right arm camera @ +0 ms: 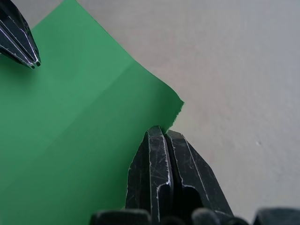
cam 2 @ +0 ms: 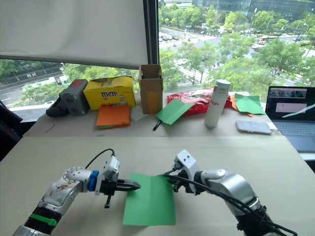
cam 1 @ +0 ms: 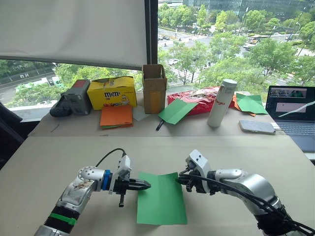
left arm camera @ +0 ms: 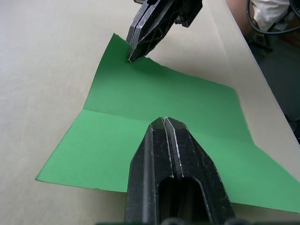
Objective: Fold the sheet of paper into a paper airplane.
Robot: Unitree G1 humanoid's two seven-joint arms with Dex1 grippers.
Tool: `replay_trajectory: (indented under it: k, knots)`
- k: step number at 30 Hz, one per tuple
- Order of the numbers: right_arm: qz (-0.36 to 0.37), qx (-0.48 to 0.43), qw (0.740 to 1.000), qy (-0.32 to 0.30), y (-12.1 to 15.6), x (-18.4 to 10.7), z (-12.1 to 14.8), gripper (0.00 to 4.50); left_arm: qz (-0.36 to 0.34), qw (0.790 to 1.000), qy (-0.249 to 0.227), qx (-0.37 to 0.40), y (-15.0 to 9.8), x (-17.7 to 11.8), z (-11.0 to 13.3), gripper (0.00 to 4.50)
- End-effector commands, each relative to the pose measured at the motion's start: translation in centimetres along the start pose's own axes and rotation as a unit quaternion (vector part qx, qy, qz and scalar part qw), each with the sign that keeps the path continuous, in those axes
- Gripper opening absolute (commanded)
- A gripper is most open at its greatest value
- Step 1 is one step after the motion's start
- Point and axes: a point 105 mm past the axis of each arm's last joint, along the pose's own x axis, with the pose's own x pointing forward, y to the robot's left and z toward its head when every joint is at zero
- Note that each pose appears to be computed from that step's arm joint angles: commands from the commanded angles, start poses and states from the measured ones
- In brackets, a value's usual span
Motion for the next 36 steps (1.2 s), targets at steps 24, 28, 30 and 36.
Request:
replay_trajectory:
  k: [24, 28, 30, 36]
  knots:
    - [-0.024, 0.028, 0.997, -0.068, -0.4, -2.1, 2.4, 2.85, 0.068, 0.998, 0.004, 0.013, 0.1, 1.5, -3.1, 0.00]
    - [-0.033, 0.035, 0.995, -0.084, -0.7, -3.4, 2.5, 2.85, 0.063, 0.998, -0.020, 0.009, 0.3, 1.3, -1.7, 0.00]
    - [-0.028, 0.041, 0.994, -0.093, -0.7, -3.8, 2.8, 2.85, 0.059, 0.998, -0.033, 0.008, 0.4, 1.0, -0.8, 0.00]
    - [0.027, 0.072, 0.993, -0.092, 0.0, -2.9, 3.4, 2.85, 0.042, 0.999, -0.021, 0.018, 0.1, 0.4, 0.5, 0.00]
